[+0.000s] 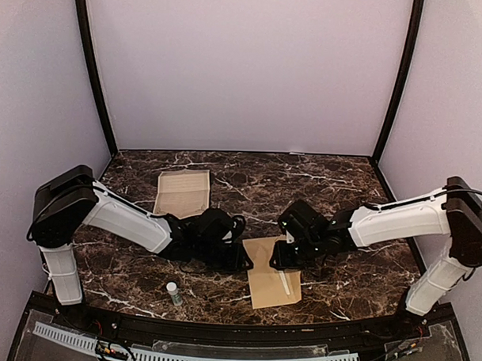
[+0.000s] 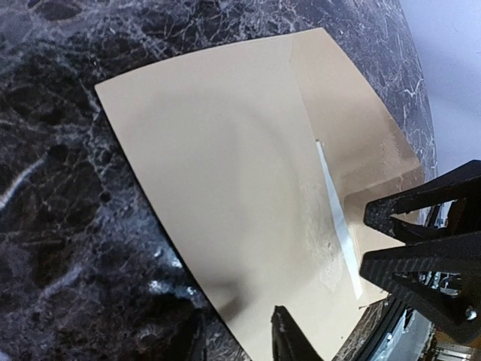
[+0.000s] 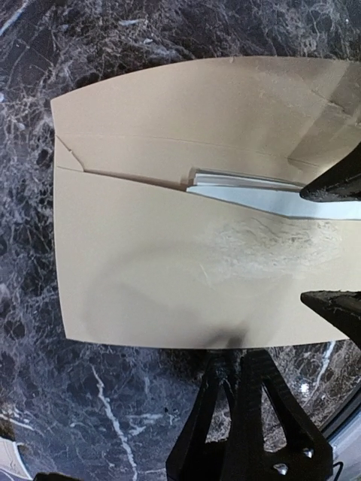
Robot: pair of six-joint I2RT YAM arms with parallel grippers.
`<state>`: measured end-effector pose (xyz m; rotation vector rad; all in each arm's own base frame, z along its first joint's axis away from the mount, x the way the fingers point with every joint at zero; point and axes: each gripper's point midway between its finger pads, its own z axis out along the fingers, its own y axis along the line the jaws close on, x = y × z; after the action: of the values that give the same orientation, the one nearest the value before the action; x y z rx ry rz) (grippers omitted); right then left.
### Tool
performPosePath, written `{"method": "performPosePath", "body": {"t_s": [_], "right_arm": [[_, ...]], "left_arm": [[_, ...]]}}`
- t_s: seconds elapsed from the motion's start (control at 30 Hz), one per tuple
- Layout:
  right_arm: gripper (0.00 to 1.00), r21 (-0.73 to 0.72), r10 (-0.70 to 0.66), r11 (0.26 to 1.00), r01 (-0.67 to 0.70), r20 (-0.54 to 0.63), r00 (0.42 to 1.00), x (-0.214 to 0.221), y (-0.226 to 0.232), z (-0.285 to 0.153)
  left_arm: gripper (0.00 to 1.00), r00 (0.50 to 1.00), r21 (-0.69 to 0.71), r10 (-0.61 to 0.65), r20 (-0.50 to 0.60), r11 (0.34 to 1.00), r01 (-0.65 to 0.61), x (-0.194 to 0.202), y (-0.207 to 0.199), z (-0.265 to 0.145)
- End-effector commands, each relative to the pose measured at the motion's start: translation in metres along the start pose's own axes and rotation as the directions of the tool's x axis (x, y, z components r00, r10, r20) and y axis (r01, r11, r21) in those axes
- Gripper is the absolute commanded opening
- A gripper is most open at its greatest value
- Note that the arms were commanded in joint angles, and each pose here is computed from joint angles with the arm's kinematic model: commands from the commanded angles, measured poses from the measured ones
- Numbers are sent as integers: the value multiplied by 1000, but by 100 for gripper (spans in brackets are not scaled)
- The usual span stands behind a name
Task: Place the letter into the envelope and seal it
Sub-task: Place the letter in the envelope.
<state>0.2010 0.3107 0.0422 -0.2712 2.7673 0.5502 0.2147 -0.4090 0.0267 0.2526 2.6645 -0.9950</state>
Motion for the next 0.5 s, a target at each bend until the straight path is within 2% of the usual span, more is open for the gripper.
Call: {"method": "performPosePath", "body": {"t_s": [0.0, 0.17, 0.47], "right_arm": [[39, 8, 7, 1000, -7, 37, 999, -1, -3, -20], [40, -14, 39, 999, -38, 35, 999, 7, -7, -24], [41, 3, 61, 998, -61, -2, 998, 22, -15, -7]], "left_arm": [[34, 1000, -29, -11, 16, 1000, 12, 4, 6, -20], [38, 1000, 6, -9, 23, 1000, 9, 9, -2, -30], [38, 999, 55, 20, -27, 998, -18, 22, -13, -23]]}}
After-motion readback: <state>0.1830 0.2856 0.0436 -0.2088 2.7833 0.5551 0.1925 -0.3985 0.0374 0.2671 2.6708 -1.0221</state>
